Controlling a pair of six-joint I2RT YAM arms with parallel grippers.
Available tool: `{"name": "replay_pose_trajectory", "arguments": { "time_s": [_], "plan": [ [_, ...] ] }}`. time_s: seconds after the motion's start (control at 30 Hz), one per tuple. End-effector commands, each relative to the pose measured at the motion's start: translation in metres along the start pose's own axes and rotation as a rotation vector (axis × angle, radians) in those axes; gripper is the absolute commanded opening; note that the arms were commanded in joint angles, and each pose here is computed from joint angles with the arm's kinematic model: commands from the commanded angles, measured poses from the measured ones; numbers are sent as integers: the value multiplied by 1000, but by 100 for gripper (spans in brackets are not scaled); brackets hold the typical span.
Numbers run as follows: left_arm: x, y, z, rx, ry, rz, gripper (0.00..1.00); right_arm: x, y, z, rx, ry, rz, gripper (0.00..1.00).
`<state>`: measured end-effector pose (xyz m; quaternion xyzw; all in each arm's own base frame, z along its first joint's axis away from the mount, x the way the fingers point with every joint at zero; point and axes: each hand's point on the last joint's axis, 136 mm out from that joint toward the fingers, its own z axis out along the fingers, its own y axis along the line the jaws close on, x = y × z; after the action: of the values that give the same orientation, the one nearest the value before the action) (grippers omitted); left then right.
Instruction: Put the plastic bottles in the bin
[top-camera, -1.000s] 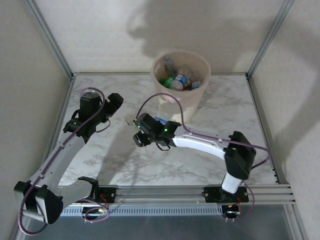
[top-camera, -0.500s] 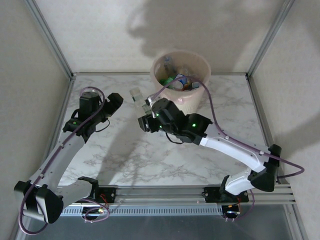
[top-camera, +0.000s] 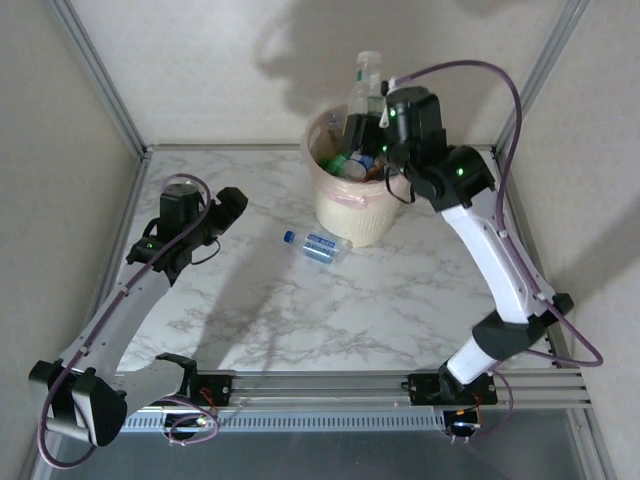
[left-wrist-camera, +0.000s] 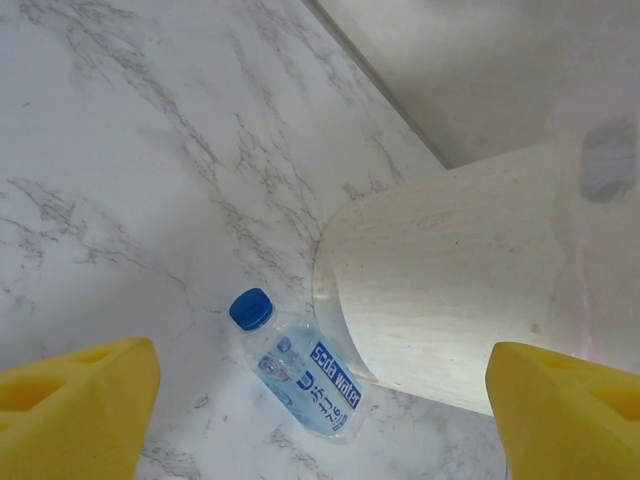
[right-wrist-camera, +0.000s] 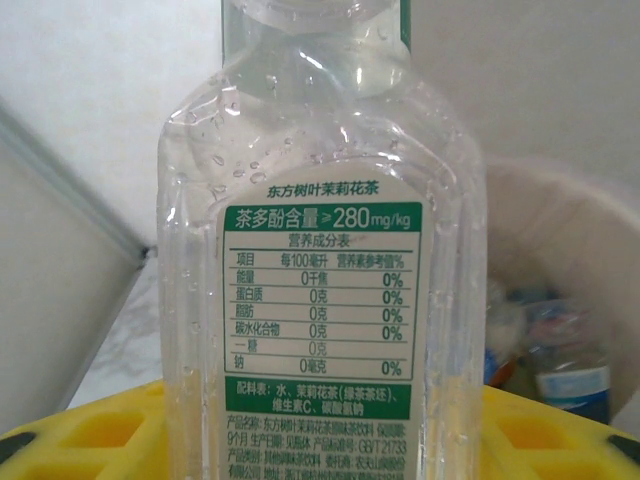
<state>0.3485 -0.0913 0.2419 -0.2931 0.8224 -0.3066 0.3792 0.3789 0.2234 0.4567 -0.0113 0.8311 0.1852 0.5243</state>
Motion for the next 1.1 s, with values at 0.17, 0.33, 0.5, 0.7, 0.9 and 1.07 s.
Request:
{"name": "replay_pose_trajectory", "arguments": {
  "time_s": [0.17,0.33,0.5,0.7,0.9,1.07],
  "plan": [
    [5,9,1,-16,11,10,85,29,-73,59,193,164,64,40],
    [5,11,3,-20,13,10,85,42,-91,74,237,187,74,41],
    [6,13,5,-22,16,6,85,49,-103,78,280,206,82,69],
    [6,14,6,-25,14,2,86,38,-100,64,266,174,100,75],
    [7,16,8,-29,15,-16,88,24,-87,42,216,132,114,73],
    [12,16,15,-25,33,-36,87,17,-79,25,202,102,98,68]
  ]
}}
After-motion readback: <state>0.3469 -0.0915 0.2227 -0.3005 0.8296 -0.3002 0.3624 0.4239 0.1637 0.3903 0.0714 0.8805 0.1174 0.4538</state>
